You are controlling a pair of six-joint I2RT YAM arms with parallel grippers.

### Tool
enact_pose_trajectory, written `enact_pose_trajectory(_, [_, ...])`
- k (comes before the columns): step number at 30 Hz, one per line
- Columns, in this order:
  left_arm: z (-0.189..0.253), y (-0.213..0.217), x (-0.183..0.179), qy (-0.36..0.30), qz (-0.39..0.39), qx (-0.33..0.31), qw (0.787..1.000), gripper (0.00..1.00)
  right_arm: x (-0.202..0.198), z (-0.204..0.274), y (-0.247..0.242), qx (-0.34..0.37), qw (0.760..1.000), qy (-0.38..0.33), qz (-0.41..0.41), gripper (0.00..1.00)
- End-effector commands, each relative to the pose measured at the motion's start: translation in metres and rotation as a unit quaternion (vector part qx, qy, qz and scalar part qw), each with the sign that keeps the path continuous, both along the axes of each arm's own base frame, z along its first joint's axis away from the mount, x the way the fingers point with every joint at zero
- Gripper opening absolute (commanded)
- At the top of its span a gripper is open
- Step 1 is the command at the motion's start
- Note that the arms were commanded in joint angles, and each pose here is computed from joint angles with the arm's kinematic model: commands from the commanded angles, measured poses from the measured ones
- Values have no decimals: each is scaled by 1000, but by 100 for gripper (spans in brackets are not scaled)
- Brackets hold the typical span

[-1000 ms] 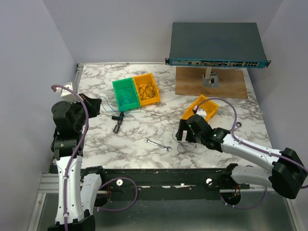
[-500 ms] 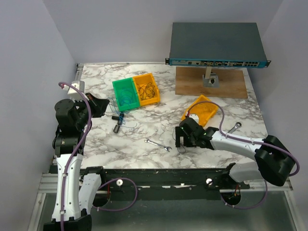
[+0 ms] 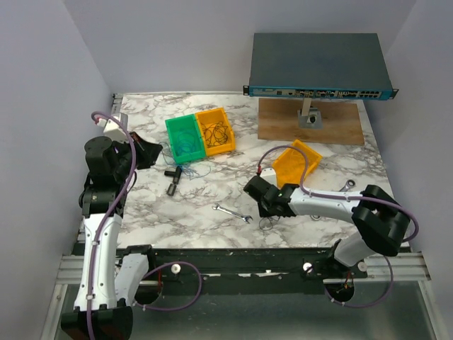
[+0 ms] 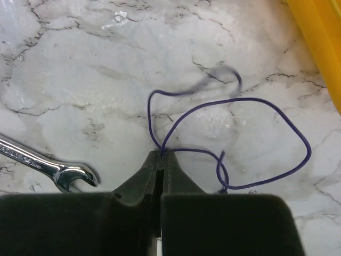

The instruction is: Untangle the cables

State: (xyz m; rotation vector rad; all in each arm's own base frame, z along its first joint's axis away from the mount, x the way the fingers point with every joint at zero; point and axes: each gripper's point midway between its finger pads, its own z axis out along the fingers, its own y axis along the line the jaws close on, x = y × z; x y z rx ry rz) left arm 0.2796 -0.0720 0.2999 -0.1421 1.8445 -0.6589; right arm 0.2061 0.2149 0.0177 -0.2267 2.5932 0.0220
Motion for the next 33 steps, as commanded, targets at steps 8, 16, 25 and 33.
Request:
enact_pose_trajectory(8, [48, 11, 39, 30, 31, 5, 999, 0, 8, 61, 33, 100, 991, -52, 67, 1])
enact_pose_trajectory(16, [52, 24, 88, 39, 91, -43, 994, 0, 20, 107, 51, 143, 981, -98, 92, 1])
enact_pose_trajectory(25, [13, 59, 159, 55, 197, -22, 979, 0, 41, 182, 71, 194, 958, -180, 114, 1])
enact_pose_trajectory(33, [-68, 35, 204, 142, 181, 11, 973, 0, 75, 237, 98, 201, 944, -238, 113, 1])
